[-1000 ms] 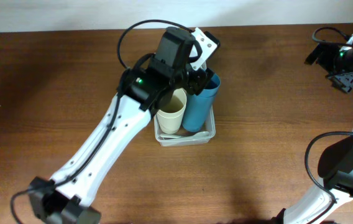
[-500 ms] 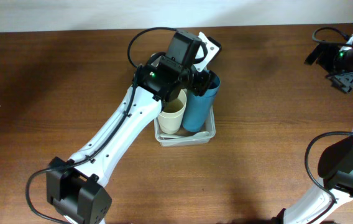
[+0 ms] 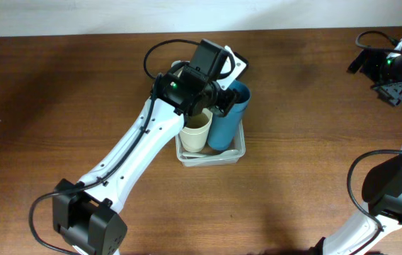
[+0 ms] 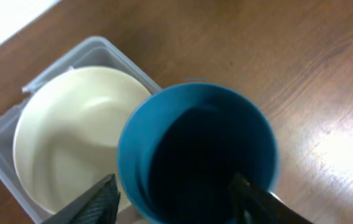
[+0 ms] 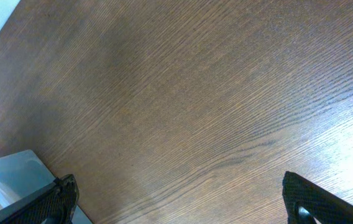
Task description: Pack container
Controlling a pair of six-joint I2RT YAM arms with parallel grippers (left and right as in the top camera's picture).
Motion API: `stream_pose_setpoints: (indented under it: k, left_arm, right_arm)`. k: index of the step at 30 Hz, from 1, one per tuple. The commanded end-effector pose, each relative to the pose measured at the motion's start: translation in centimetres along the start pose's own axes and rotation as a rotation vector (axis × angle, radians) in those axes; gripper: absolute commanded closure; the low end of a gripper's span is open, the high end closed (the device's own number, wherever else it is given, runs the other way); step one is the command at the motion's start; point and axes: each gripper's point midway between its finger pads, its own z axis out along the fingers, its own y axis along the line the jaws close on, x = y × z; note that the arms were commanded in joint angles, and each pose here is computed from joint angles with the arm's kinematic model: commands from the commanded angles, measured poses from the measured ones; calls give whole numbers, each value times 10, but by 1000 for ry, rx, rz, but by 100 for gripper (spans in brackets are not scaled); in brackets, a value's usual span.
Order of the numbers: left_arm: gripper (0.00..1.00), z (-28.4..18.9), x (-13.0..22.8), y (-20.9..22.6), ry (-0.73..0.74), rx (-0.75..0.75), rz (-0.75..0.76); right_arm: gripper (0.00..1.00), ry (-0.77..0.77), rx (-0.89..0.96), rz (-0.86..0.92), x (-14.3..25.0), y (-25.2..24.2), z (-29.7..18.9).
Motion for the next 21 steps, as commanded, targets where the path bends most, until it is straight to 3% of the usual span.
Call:
stream_pose_setpoints:
  k: [1,5,15,21]
  left_arm:
    - [47,-1,3,0,13,10,-8]
    - [53,-13,1,-2,-1,9,-6]
    - [52,-65,-11,-5,-78,-4,2]
    - [48,-107,-17,24,-138,-177,-17]
  right_arm:
    - [1,-7,8,-3,-1,-2,-2]
    - [1,-7,7,-3,-1,-1,-2]
    - [1,-7,7,-3,-1,-1,-2]
    - [1,-7,7,-3,-1,-1,-2]
